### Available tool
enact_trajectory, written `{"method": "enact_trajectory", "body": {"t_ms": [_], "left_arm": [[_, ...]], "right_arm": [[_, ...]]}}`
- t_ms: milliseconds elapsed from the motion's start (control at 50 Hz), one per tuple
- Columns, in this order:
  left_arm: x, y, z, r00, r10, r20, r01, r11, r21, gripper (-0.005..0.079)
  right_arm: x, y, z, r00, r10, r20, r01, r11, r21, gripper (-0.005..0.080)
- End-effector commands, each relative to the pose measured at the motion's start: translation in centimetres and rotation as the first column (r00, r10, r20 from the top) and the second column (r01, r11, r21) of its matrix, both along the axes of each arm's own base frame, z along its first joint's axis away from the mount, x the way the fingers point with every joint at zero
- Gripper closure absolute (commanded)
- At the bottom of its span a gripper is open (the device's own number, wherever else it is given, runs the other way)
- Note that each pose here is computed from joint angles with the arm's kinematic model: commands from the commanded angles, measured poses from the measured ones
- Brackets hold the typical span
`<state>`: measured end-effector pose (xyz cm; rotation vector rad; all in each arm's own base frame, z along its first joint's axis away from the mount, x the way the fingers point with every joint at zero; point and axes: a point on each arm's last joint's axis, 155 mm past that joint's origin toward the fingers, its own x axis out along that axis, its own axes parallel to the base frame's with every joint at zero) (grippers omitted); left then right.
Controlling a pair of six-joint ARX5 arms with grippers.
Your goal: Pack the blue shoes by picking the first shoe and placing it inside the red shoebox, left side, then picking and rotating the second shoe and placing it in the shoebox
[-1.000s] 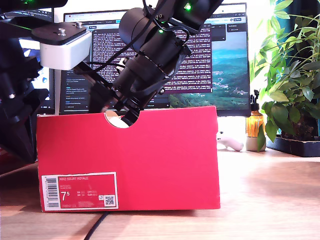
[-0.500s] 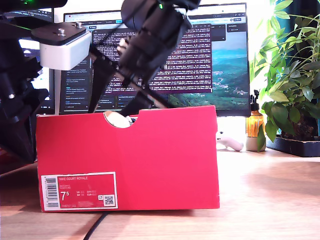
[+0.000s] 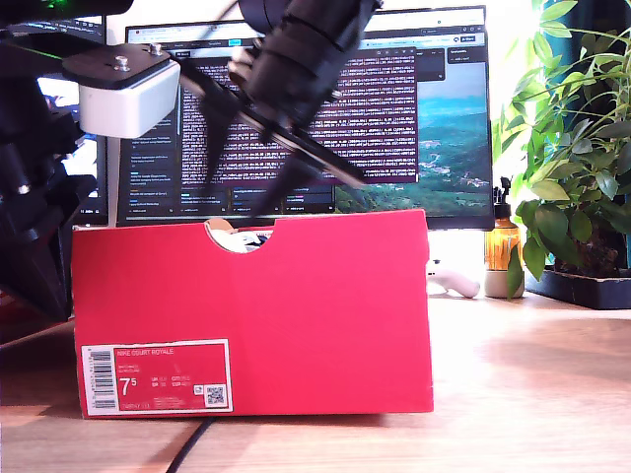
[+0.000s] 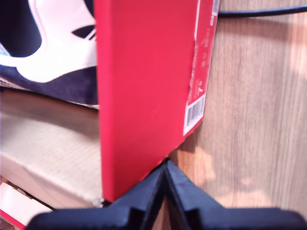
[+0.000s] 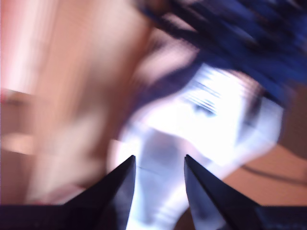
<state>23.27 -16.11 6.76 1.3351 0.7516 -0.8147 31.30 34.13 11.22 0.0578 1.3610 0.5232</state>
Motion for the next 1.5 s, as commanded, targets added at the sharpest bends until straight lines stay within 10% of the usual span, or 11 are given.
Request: {"method": "enact_trajectory", "body": {"t_ms": [0, 1000, 1180, 1480], "left_arm": [[-0.1, 0.0, -0.6, 1.000, 0.003, -0.006, -0.003, 1.000, 0.003, 0.0761], [0.1, 0.2, -0.5, 1.000, 0.004, 0.006, -0.004, 1.000, 0.016, 0.0761], [0.1, 0.3, -0.5, 1.000, 0.006, 0.007, -0.006, 1.000, 0.019, 0.0761], [0.2, 0.2, -0.4, 1.000, 0.005, 0.009, -0.005, 1.000, 0.016, 0.0761]], "right_arm": [[0.1, -1.1, 0.2, 1.000, -0.005, 0.012, 0.005, 1.000, -0.028, 0.0461], [-0.1, -1.3, -6.2, 0.998, 0.008, -0.069, -0.018, 0.989, -0.147, 0.0464], [0.5, -0.9, -6.1, 0.999, 0.009, -0.042, -0.015, 0.991, -0.134, 0.0769], [-0.3, -1.0, -6.2, 0.998, 0.020, -0.059, -0.029, 0.988, -0.151, 0.0763]]}}
